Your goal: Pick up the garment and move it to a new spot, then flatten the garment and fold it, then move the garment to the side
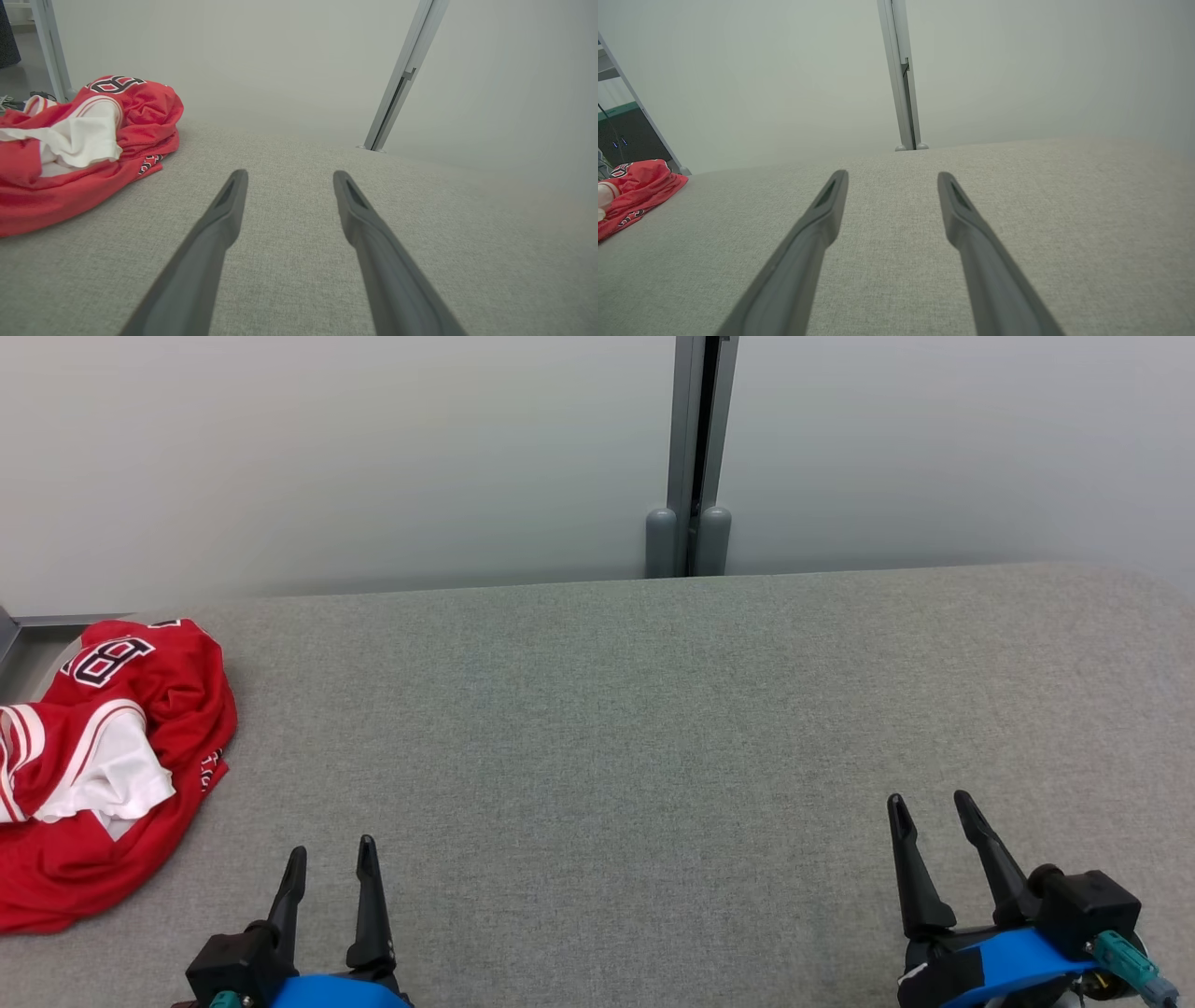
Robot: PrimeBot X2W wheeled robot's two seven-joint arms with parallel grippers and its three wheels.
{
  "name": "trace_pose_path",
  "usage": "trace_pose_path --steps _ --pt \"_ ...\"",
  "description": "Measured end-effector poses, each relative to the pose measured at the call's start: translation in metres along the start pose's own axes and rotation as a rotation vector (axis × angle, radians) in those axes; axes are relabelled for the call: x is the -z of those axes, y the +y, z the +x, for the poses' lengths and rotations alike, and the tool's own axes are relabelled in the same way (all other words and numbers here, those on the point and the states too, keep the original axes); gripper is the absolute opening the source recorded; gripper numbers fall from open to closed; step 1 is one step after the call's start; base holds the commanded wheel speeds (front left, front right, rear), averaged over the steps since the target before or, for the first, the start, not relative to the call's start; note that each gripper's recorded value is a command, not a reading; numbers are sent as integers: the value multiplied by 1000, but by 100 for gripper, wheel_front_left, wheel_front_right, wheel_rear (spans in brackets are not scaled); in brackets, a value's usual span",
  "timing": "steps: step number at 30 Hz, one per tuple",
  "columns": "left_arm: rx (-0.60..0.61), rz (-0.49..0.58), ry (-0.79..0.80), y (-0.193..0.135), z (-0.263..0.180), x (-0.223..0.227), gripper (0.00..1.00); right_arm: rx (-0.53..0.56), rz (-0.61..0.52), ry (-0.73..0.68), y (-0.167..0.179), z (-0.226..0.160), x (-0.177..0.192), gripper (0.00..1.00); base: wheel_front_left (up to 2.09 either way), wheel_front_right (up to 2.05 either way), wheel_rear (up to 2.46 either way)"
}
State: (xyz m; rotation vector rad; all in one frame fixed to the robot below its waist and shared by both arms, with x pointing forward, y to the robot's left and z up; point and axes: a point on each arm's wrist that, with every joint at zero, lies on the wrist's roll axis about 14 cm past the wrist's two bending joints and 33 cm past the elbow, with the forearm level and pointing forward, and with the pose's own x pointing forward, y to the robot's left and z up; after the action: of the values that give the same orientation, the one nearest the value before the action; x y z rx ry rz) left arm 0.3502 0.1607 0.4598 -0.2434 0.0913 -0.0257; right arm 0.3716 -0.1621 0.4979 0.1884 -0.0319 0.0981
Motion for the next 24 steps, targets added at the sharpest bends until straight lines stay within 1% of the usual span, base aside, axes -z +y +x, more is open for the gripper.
trace_pose_path --steps 14,24 --pt "22 90 0 -3 -2 4 100 -30 -96 -13 5 0 -2 100 0 0 0" --pt "36 135 11 -5 -4 10 100 -55 -154 -18 10 1 -1 100 0 0 0"
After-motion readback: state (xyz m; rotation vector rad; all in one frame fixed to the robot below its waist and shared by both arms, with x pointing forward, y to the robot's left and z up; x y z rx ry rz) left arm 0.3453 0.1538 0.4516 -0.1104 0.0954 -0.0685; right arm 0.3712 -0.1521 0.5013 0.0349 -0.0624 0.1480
